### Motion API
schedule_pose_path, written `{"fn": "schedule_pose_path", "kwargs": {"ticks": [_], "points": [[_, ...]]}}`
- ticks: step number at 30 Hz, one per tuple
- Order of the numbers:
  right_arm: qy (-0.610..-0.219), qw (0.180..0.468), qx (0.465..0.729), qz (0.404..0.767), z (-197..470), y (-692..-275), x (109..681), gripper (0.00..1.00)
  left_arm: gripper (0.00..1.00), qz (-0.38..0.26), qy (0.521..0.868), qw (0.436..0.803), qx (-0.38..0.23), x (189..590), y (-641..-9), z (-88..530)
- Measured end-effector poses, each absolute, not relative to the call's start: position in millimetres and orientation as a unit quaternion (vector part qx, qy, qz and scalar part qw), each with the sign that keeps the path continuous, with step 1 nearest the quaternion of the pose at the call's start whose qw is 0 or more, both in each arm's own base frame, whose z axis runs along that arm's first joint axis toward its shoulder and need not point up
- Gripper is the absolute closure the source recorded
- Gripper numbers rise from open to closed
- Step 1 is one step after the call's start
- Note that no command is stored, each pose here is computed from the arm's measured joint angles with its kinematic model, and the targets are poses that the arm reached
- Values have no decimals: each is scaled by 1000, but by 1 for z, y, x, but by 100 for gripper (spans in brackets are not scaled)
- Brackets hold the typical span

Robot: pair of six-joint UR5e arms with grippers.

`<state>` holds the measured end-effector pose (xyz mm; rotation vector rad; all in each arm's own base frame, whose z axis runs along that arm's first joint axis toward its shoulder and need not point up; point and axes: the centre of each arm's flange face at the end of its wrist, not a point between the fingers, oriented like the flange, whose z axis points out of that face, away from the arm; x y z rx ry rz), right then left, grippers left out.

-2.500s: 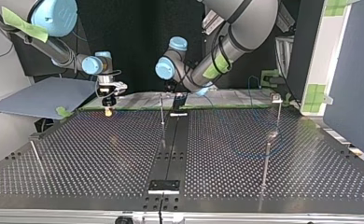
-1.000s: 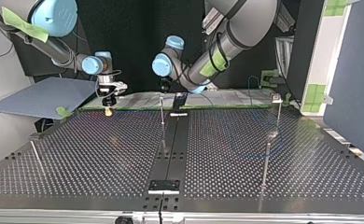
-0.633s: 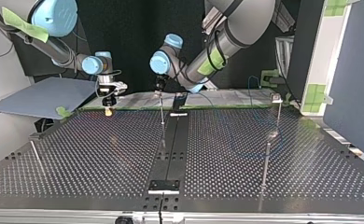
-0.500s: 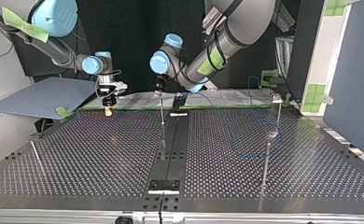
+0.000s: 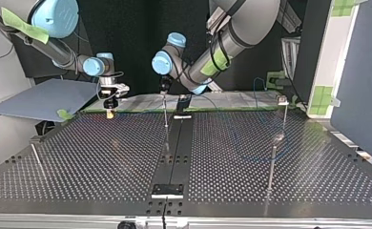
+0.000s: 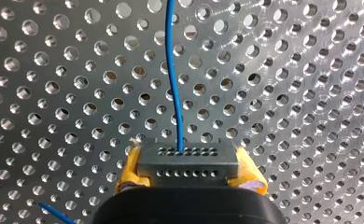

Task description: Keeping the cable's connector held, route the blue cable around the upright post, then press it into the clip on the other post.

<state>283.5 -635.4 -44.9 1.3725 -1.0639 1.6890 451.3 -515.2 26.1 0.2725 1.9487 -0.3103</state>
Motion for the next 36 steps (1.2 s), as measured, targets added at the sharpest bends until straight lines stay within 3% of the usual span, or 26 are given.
{"fn": "schedule_pose_path", "kwargs": {"ticks": [10,36], "points": [[-411,352,530,653,-45,-635,283,100,0,-120,835,526,109,446,-510,24],[-413,350,529,654,-47,-635,283,100,0,-96,835,534,92,439,-503,30]]}}
